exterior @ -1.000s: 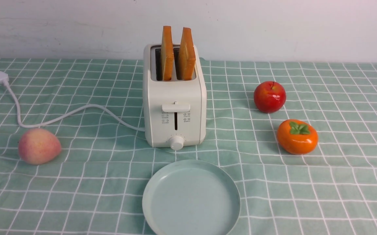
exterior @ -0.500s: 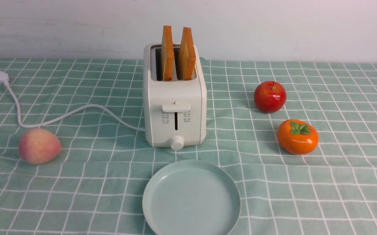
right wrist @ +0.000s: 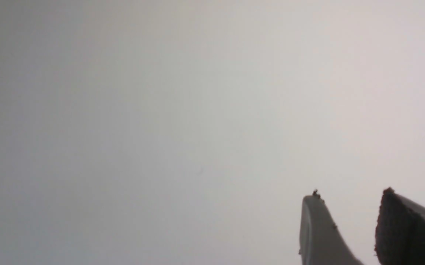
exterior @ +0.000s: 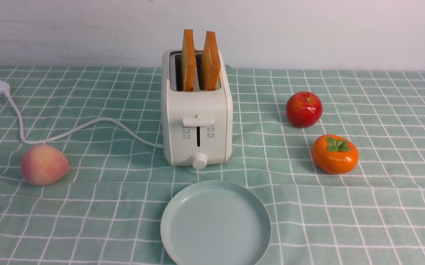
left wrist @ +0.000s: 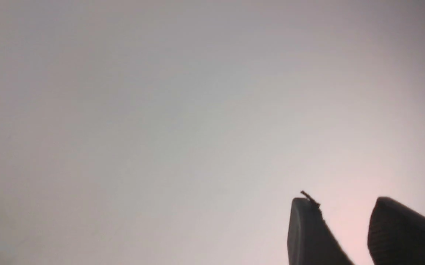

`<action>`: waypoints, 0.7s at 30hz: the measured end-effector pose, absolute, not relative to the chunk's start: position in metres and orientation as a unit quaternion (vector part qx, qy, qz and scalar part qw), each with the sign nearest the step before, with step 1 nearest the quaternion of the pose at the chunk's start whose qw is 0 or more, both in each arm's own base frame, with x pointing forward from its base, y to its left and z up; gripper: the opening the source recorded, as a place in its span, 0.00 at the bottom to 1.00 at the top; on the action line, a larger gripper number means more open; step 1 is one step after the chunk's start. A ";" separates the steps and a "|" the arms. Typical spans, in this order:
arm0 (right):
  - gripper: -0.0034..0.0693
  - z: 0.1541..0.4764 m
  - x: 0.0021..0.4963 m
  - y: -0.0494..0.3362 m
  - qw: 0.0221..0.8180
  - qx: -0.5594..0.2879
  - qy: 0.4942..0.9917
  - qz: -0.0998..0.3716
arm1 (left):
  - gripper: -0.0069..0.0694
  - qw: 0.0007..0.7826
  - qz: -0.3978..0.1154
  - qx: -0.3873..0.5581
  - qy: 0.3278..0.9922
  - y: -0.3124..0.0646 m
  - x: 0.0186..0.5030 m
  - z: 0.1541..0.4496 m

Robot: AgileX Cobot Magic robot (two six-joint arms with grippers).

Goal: Take toasted bread from bread machine on blue coffee table place on plate.
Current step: 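Grasp the toast slice in the toaster and pull it up out of the slot with the right gripper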

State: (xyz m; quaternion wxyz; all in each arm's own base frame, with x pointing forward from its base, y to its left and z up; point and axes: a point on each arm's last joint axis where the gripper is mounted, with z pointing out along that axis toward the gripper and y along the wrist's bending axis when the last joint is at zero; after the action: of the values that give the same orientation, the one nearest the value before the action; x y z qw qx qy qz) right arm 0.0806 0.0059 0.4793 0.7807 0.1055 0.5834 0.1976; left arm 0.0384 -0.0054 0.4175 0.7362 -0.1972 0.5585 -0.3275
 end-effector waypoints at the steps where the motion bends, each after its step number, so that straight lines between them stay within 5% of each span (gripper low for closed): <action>1: 0.38 0.472 0.106 0.006 0.760 0.107 0.614 0.185 | 0.40 0.695 -0.304 -0.199 0.621 -0.008 0.050 0.417; 6: 0.38 0.451 0.165 0.005 0.722 0.100 0.670 0.138 | 0.40 0.557 -0.217 -0.189 0.779 -0.012 0.084 0.392; 13: 0.38 0.414 0.207 0.007 0.629 0.106 0.760 0.123 | 0.40 0.521 -0.177 -0.141 0.823 -0.016 0.105 0.371; 21: 0.38 0.344 0.263 0.033 0.386 0.103 0.893 0.208 | 0.40 0.485 -0.191 -0.130 0.844 -0.023 0.113 0.343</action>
State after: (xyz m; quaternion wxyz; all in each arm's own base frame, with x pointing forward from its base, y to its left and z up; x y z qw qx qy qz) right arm 0.2629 0.0328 0.3444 0.3856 0.1031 0.8929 0.2082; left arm 0.1126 -0.0234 0.3426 0.4846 -0.1298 0.8438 -0.1908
